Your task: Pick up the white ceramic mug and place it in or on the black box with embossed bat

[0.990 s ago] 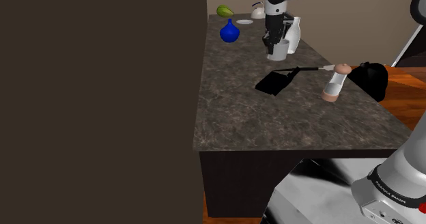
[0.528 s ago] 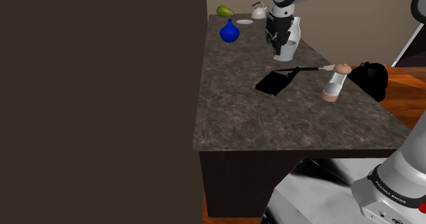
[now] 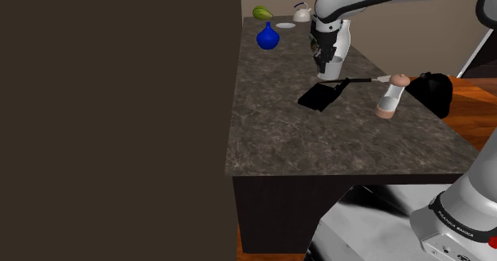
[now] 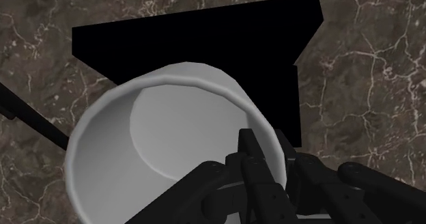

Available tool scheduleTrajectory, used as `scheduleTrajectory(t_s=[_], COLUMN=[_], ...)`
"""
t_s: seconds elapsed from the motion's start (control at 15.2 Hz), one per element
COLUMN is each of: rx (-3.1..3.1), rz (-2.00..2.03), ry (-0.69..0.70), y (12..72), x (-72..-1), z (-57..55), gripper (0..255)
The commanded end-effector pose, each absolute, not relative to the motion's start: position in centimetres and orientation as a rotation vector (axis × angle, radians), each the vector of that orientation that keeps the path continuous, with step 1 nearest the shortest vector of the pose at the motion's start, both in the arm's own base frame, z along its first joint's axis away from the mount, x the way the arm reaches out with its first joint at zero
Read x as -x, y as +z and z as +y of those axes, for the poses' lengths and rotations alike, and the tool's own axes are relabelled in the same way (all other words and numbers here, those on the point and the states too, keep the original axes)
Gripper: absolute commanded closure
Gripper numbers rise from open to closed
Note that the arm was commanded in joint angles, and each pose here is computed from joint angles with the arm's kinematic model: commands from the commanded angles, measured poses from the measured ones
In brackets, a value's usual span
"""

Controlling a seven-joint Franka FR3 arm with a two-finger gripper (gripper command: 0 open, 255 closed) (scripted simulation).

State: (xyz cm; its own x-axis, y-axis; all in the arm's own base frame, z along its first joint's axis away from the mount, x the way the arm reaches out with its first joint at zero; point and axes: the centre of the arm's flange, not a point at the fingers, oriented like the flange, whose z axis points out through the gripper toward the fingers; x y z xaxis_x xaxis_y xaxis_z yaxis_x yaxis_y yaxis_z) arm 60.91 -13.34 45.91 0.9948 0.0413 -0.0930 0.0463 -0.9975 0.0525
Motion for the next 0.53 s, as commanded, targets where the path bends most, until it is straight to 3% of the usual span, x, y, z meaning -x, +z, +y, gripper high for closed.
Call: scheduleTrajectory(t_s=[0.0, 0.46], rx=[-3.083, -3.083], rz=[0.068, 0.068], ry=[-0.141, -0.141], y=[44.9, 43.6], x=[-60.9, -60.9], z=[-13.4, -13.4], gripper=[255, 255])
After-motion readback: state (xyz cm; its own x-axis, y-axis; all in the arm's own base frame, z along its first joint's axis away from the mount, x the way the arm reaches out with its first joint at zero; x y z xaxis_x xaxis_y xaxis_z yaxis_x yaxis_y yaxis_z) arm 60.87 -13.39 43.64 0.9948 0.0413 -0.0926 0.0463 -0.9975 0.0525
